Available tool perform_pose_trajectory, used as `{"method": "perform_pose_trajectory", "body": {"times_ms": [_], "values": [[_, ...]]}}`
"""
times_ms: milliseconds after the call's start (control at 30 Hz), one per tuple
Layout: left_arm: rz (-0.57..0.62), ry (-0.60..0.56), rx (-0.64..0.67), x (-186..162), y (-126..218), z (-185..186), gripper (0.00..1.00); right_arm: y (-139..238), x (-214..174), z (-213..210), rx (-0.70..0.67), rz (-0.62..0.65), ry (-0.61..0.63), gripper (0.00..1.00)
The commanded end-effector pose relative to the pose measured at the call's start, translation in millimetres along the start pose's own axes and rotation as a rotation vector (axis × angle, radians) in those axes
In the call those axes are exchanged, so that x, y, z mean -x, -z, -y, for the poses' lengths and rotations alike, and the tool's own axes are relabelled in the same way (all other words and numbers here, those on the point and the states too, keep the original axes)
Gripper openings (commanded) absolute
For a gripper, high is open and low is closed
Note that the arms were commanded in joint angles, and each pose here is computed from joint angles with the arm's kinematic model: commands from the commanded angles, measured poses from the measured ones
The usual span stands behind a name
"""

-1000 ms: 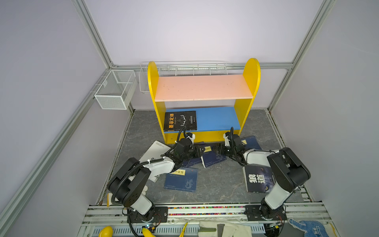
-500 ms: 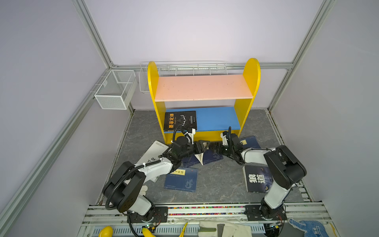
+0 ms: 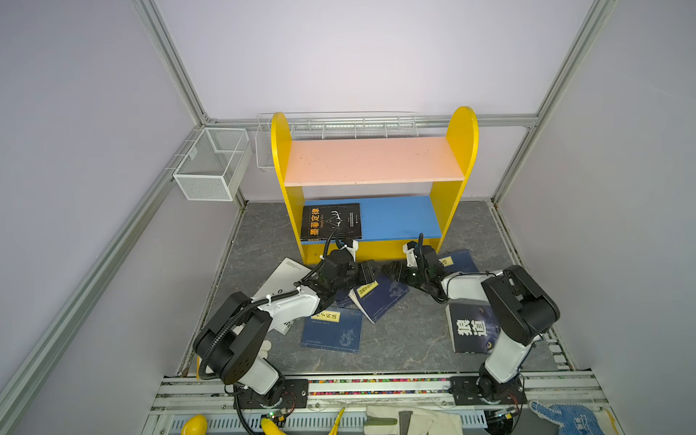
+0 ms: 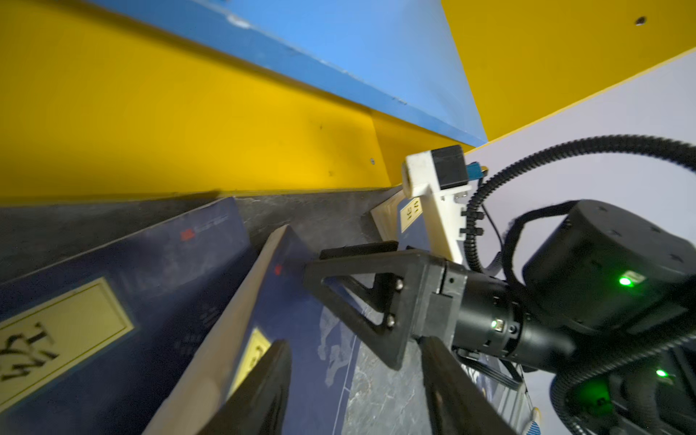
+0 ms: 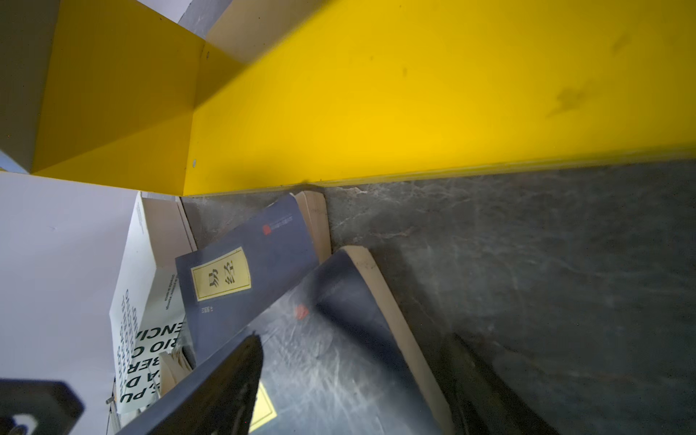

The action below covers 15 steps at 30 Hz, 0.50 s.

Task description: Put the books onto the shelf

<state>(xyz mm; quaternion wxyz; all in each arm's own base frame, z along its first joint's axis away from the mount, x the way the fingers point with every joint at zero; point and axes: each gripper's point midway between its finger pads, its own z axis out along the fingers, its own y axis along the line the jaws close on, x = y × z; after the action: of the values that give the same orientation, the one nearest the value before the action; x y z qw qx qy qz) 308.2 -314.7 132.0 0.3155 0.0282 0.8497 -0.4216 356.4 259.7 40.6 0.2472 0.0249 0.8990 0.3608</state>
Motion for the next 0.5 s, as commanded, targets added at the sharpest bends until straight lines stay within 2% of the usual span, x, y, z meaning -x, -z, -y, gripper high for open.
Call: {"method": "perform_pose_trajectory", "body": {"times_ms": [0,167,267,367,467], "values": [[-0.005,-0.033,0.067,0,2,-7,0.6,-7,-69,51,-0.158,-0.221,-0.131,0.78],[-0.021,-0.045,0.171,-7,12,-28,0.65,-3,-69,52,-0.179,-0.213,-0.129,0.78],[-0.018,-0.04,0.229,-10,30,-36,0.72,10,-63,49,-0.203,-0.195,-0.097,0.8],[-0.04,-0.007,0.281,-20,51,-44,0.77,27,-52,43,-0.235,-0.17,-0.046,0.81],[-0.07,0.072,0.295,-36,67,-50,0.83,38,-48,41,-0.269,-0.177,0.003,0.82]]}}
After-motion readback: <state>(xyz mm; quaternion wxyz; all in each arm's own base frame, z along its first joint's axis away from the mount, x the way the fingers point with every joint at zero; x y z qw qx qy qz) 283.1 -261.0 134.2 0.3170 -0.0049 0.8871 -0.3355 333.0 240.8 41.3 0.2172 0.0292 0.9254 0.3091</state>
